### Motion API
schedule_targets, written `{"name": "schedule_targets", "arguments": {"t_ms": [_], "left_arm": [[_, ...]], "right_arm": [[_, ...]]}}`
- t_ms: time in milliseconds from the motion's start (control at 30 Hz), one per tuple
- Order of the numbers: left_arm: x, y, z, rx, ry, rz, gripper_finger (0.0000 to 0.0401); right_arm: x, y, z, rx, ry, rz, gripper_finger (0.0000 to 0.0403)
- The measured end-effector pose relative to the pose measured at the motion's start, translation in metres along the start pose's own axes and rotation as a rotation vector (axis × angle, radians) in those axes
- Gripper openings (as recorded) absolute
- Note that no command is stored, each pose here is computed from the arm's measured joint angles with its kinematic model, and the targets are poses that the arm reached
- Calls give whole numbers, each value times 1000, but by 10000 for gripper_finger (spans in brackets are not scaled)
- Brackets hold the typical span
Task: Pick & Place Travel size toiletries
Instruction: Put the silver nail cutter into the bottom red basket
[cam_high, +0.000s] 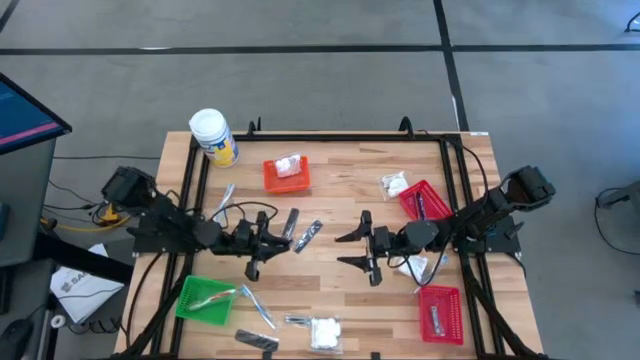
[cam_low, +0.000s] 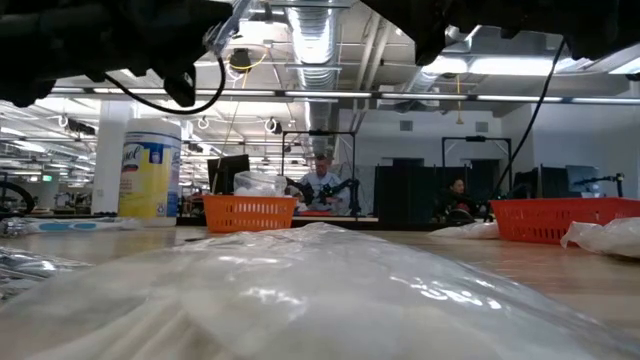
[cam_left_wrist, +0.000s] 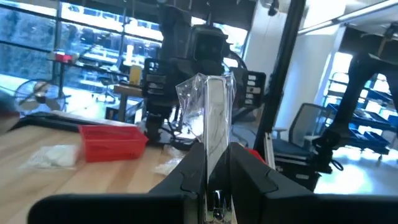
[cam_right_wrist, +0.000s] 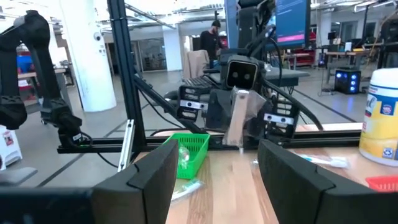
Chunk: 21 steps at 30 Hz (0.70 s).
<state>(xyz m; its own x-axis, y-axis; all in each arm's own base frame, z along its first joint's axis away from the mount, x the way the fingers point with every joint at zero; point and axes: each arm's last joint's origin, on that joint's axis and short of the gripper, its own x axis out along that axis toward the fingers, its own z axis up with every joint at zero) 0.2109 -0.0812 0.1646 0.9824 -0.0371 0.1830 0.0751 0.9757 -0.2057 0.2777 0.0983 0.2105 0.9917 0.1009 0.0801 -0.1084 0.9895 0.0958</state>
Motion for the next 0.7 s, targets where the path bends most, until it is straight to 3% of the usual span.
{"name": "schedule_targets", "arguments": {"t_ms": [233, 467, 700], "left_arm": [[22, -13, -10, 9, 16, -53, 39], [26, -18, -13, 25, 20, -62, 39], [25, -19, -14, 28, 23, -67, 39]], "right_arm": [[5, 4, -11, -18, 24, 10, 214], [35, 13, -31, -45, 56, 16, 214], [48, 11, -27, -46, 21, -2, 214]]}}
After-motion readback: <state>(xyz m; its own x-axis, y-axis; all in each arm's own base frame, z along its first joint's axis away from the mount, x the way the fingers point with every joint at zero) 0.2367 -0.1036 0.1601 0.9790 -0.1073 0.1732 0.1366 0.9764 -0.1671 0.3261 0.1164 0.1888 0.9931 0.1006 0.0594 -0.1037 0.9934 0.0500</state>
